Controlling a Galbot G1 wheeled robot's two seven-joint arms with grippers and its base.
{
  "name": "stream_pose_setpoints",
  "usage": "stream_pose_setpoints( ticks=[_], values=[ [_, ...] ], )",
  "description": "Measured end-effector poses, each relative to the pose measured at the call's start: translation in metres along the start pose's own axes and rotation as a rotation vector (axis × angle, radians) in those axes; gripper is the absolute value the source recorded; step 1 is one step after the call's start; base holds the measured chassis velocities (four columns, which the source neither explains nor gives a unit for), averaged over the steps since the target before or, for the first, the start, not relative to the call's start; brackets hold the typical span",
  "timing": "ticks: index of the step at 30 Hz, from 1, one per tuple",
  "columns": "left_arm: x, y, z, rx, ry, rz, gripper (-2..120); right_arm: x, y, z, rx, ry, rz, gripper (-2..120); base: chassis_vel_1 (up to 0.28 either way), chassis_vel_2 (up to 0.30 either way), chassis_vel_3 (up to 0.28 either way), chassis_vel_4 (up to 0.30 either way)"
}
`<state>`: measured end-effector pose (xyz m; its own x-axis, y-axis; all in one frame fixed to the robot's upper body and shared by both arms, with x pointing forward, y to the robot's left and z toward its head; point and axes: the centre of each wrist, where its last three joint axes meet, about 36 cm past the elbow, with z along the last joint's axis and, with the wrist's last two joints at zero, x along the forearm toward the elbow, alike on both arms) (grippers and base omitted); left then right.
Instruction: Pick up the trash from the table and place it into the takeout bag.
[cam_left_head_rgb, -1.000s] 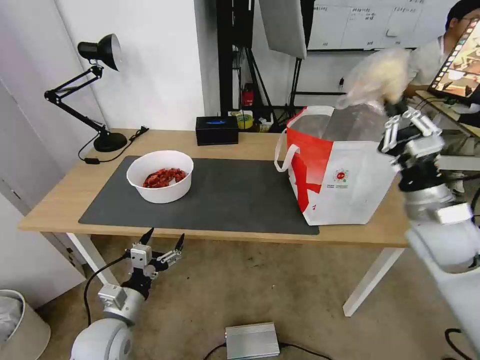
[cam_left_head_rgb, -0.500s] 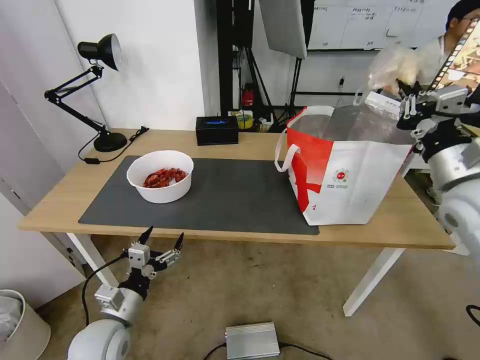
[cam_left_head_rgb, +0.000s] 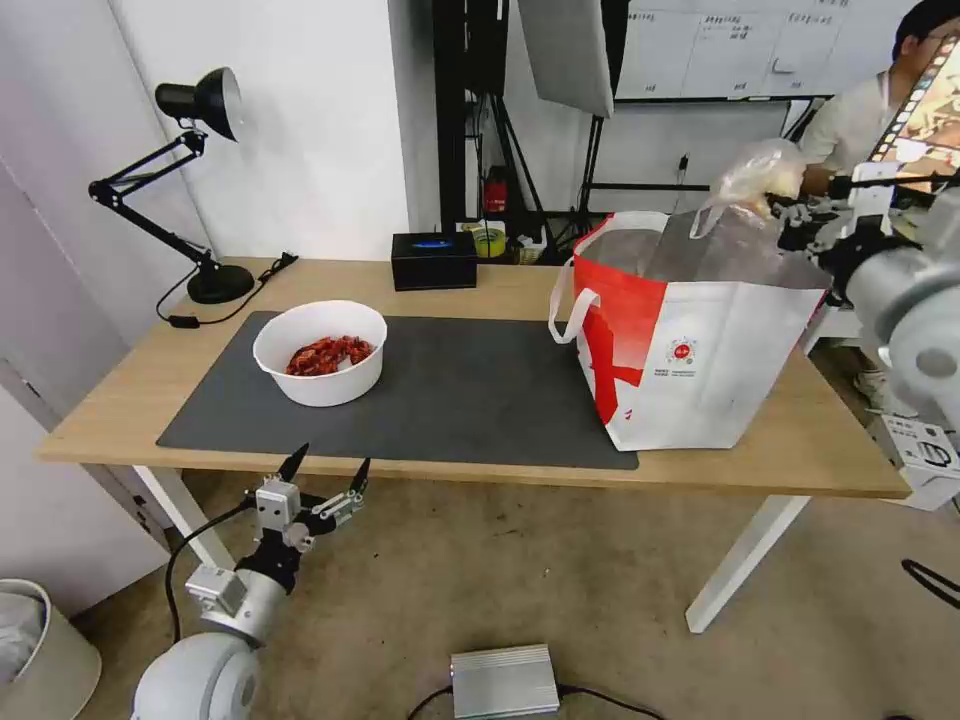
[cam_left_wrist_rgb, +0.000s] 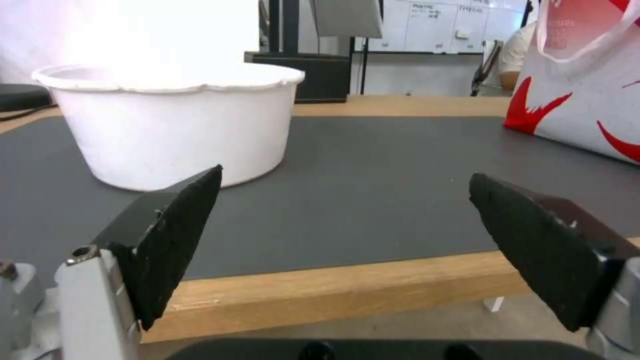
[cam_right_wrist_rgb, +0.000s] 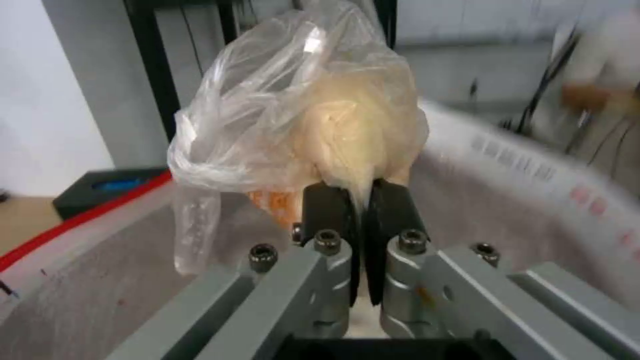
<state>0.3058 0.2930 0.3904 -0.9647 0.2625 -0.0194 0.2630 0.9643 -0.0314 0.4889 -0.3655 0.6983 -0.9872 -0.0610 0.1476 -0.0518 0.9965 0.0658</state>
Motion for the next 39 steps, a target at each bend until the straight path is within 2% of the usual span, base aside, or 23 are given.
stream_pose_setpoints(
  ticks=[5, 15, 20, 21, 23, 26, 28, 29, 31, 32, 35, 36, 39],
  values=[
    [-0.001, 0.001, -0.001, 0.000, -0.001, 0.006, 100, -0.024, -0.009, -0.018, -0.096, 0.138, 0.007, 2, 0.000, 0.000, 0.000, 0.000],
    [-0.004, 0.005, -0.002, 0.006, -0.005, 0.007, 100, -0.043, -0.007, -0.028, -0.134, 0.212, 0.015, 3, 0.000, 0.000, 0.000, 0.000],
    [-0.005, 0.006, -0.001, 0.008, -0.004, 0.005, 100, -0.047, -0.005, -0.023, -0.152, 0.242, 0.014, 22, 0.000, 0.000, 0.000, 0.000],
    [-0.005, 0.006, -0.001, 0.008, -0.004, 0.005, 100, -0.047, -0.005, -0.023, -0.152, 0.242, 0.014, 22, 0.000, 0.000, 0.000, 0.000],
    [-0.005, 0.006, -0.001, 0.009, -0.003, 0.005, 100, -0.047, -0.004, -0.019, -0.155, 0.252, 0.015, 34, 0.000, 0.000, 0.000, 0.000],
    [-0.005, 0.006, -0.001, 0.009, -0.003, 0.005, 100, -0.047, -0.004, -0.018, -0.154, 0.255, 0.014, 37, 0.000, 0.000, 0.000, 0.000],
    [-0.005, 0.007, -0.001, 0.008, -0.002, 0.006, 100, -0.045, -0.004, -0.016, -0.153, 0.256, 0.014, 52, 0.000, 0.000, 0.000, 0.000],
    [-0.005, 0.007, -0.001, 0.008, -0.002, 0.006, 100, -0.045, -0.004, -0.016, -0.153, 0.256, 0.014, 52, 0.000, 0.000, 0.000, 0.000],
    [-0.005, 0.006, -0.002, 0.008, -0.004, 0.007, 100, -0.041, -0.004, -0.014, -0.150, 0.255, 0.014, 63, 0.000, 0.000, 0.000, 0.000],
    [-0.005, 0.006, -0.002, 0.008, -0.004, 0.007, 100, -0.041, -0.004, -0.014, -0.150, 0.255, 0.014, 63, 0.000, 0.000, 0.000, 0.000],
    [-0.004, 0.005, -0.003, 0.008, -0.004, 0.009, 100, -0.037, -0.004, -0.012, -0.145, 0.254, 0.011, 76, 0.000, 0.000, 0.000, 0.000],
    [-0.004, 0.005, -0.003, 0.008, -0.004, 0.009, 100, -0.037, -0.004, -0.012, -0.145, 0.254, 0.011, 76, 0.000, 0.000, 0.000, 0.000],
    [-0.003, 0.004, -0.004, 0.008, -0.007, 0.010, 100, -0.033, -0.003, -0.011, -0.140, 0.244, -0.002, 92, 0.000, 0.000, 0.000, 0.000]
  ],
)
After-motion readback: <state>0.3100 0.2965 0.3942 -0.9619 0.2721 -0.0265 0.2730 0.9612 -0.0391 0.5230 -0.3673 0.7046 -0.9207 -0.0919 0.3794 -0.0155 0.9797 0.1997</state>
